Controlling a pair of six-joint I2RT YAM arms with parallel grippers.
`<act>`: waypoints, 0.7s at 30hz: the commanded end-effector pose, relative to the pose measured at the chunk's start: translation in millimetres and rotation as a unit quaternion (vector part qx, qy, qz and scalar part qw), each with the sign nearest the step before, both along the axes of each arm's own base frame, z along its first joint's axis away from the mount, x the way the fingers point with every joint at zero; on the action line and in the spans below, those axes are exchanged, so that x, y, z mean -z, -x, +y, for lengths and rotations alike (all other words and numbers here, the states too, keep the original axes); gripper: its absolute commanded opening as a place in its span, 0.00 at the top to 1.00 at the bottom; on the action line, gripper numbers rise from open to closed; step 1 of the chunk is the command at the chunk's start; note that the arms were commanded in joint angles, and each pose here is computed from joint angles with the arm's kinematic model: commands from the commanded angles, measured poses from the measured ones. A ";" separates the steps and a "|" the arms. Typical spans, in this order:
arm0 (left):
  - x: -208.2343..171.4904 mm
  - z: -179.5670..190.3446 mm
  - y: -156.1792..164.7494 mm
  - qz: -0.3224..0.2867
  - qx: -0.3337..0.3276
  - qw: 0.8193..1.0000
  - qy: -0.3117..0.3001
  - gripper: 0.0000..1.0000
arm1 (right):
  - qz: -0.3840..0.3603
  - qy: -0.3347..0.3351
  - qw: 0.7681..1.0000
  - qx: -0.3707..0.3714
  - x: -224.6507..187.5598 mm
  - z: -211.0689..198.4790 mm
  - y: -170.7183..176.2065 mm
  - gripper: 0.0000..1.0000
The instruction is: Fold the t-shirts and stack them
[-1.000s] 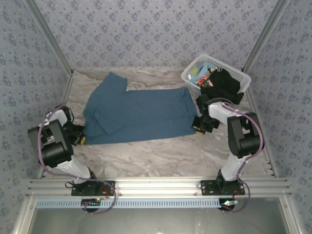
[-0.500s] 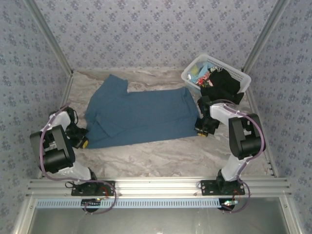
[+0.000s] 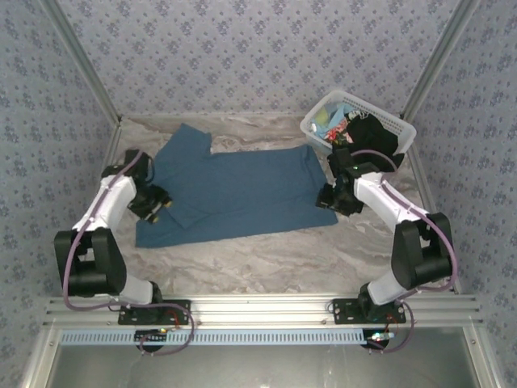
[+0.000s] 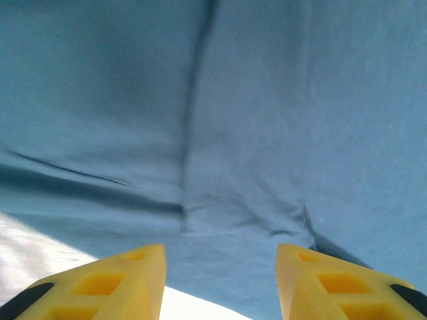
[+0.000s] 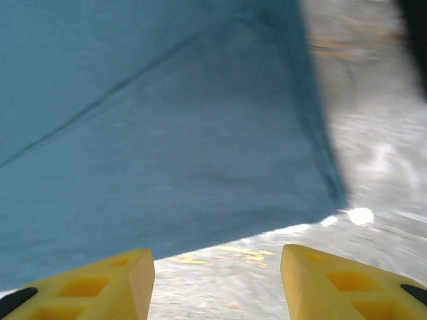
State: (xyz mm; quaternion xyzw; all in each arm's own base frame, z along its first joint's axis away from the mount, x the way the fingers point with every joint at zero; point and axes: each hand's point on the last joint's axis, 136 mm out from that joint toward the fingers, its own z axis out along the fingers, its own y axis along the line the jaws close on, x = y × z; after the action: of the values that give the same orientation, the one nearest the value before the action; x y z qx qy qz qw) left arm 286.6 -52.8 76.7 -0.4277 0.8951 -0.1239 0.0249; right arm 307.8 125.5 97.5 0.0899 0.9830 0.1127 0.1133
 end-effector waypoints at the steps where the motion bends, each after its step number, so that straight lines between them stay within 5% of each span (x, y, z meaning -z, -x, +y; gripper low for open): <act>1: 17.6 -27.6 -3.7 0.020 -0.028 0.998 0.054 0.52 | -0.001 -0.037 0.998 -0.044 -3.6 26.5 -2.6 0.45; 8: 31.0 -11.1 21.0 0.088 -0.021 0.996 -0.004 0.56 | 0.001 -0.058 0.997 -0.043 -4.3 37.3 -2.4 0.45; 17: 46.4 -11.4 20.8 0.069 -0.024 0.997 -0.004 0.56 | -0.001 -0.093 0.994 -0.053 -9.5 55.2 -2.4 0.44; 21: 52.5 -10.0 12.8 0.057 -0.023 0.998 -0.011 0.67 | -0.002 -0.094 0.994 -0.053 -11.9 55.2 -3.1 0.44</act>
State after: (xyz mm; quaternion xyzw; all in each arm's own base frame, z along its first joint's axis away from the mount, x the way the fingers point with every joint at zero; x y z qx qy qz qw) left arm 266.5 -64.1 28.8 -0.4545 0.8855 -0.0913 -0.0330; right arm 307.7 174.8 102.0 0.0477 0.9739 0.1979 0.1005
